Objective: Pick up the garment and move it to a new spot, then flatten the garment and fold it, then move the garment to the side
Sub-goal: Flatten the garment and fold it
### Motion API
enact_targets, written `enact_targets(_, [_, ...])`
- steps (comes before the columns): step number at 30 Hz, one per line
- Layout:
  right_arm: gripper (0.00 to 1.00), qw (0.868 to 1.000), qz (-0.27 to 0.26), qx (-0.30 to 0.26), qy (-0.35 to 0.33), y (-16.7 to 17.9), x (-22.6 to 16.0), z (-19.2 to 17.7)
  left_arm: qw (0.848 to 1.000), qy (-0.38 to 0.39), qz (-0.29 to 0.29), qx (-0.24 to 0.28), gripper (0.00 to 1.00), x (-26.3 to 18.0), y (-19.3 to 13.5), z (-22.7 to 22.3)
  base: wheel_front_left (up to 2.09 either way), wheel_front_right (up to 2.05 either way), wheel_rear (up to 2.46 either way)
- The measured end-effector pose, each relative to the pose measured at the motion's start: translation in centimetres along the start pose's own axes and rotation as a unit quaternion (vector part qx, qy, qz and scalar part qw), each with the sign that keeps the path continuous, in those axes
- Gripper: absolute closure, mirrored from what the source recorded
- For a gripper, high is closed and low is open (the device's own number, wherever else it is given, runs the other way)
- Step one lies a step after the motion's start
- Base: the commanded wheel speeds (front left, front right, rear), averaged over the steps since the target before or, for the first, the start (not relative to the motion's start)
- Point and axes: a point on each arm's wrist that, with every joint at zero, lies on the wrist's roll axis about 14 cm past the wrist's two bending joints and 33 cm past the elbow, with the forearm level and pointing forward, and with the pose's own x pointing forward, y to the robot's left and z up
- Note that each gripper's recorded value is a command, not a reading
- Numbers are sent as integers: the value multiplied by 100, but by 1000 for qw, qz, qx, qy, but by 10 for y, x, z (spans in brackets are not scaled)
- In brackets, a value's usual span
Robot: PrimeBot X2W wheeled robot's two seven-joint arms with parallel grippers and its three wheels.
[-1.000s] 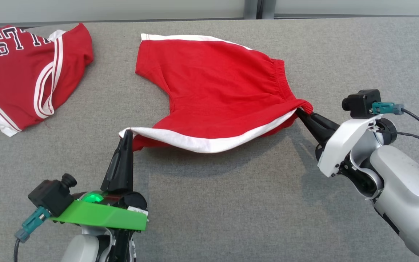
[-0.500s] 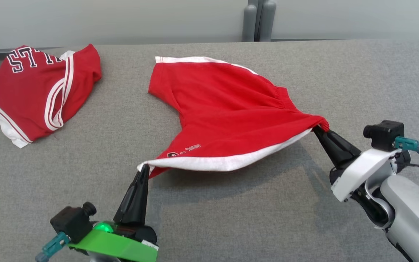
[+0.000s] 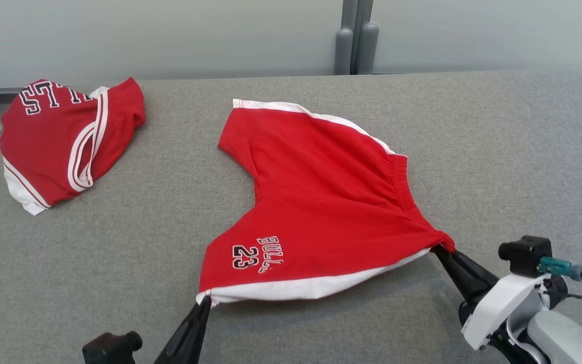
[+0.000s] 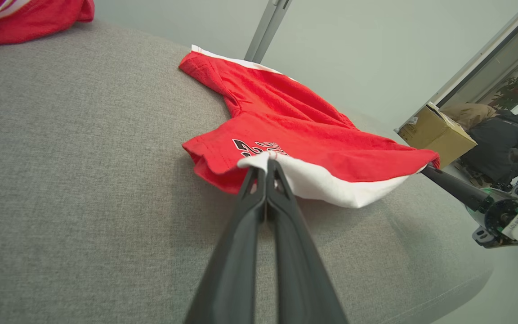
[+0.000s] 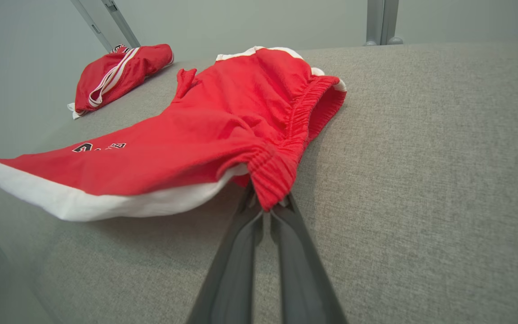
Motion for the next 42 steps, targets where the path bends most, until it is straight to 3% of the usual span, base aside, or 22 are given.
enact_targets(12, [100,998,-10,20,54,6,-9,-43,993,112,29,3,100,-17,21,-54,0,0,0])
enact_targets(19, [100,997,-17,12,69,5,-6,-54,992,124,36,12,100,-6,31,-58,0,0,0])
enact_targets(20, [96,997,-17,6,71,5,-5,-55,991,127,38,12,100,-5,32,-59,0,0,0])
enact_targets(21, [79,997,-20,3,72,3,-4,-55,990,131,40,12,100,-5,34,-61,0,0,0])
enact_targets(22, [71,997,-21,3,73,3,-4,-56,990,133,42,12,100,-5,34,-62,0,0,0])
enact_targets(26, [58,997,-23,6,80,5,-3,-62,988,146,47,7,100,-4,36,-70,0,0,0])
enact_targets(27, [52,996,-24,6,81,4,-4,-63,988,149,49,7,94,-5,37,-73,0,0,0])
enact_targets(28, [0,996,-28,6,84,2,-5,-65,986,157,52,6,58,-7,38,-77,0,0,0])
enact_targets(29, [0,996,-30,4,84,1,-5,-65,986,158,52,6,23,-7,38,-77,0,0,0])
enact_targets(30, [0,996,-33,4,84,0,-5,-65,986,158,52,6,0,-6,38,-77,0,0,0])
enact_targets(42, [0,996,-64,-33,47,-25,-5,-37,989,134,52,16,0,1,43,-64,0,0,0])
